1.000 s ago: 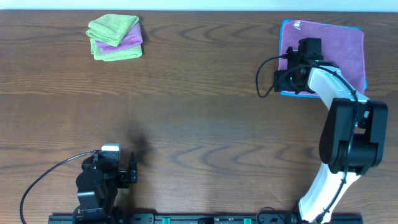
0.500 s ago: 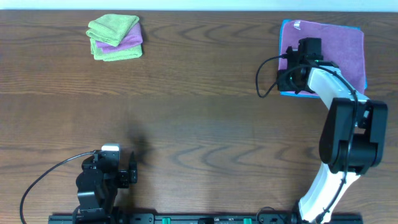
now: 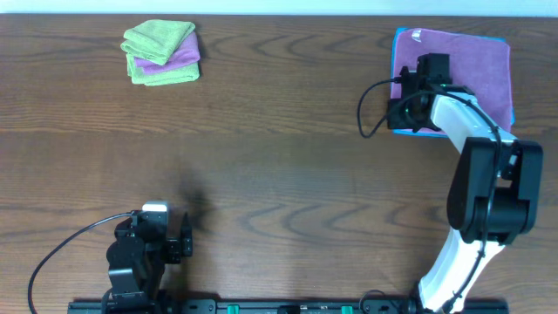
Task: Fold the cloth
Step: 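Drag the pink cloth with the right gripper to the table center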
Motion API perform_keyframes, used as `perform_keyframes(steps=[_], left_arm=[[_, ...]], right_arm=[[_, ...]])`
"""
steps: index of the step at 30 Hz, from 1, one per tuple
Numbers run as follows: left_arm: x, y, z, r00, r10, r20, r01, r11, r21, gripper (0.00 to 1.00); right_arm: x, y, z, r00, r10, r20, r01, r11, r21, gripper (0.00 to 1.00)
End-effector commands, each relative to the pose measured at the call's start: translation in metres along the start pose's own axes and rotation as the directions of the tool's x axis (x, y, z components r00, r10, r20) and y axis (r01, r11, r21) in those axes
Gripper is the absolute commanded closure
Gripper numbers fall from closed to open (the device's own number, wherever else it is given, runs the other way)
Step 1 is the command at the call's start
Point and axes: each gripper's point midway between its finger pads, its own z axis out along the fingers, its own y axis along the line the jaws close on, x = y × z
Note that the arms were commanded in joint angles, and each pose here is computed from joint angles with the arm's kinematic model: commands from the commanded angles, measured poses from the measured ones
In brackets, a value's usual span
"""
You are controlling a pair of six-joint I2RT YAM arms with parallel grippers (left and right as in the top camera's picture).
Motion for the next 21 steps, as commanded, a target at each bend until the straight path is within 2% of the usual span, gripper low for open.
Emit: perform_keyframes(steps=[1, 10, 21], left_arm=[[0.002, -0.003, 0.001, 1.0, 0.012, -0.002, -0.012, 1.0, 0.017, 0.05], [0.002, -0.003, 0.001, 1.0, 0.012, -0.002, -0.012, 1.0, 0.017, 0.05], [0.002, -0.003, 0.001, 1.0, 0.012, -0.002, -0.012, 1.0, 0.017, 0.04]], right_arm=[[-0.015, 0.015, -0.016, 0.998, -0.044, 0.044, 0.045, 0.999, -0.019, 0.99], [-0.022, 0.044, -0.04, 0.99, -0.116, 0.082, 0.12, 0.992, -0.044, 0.99], [-0.01, 0.09, -0.04, 0.98, -0.191, 0.056, 0.197, 0.971, -0.135, 0.99]])
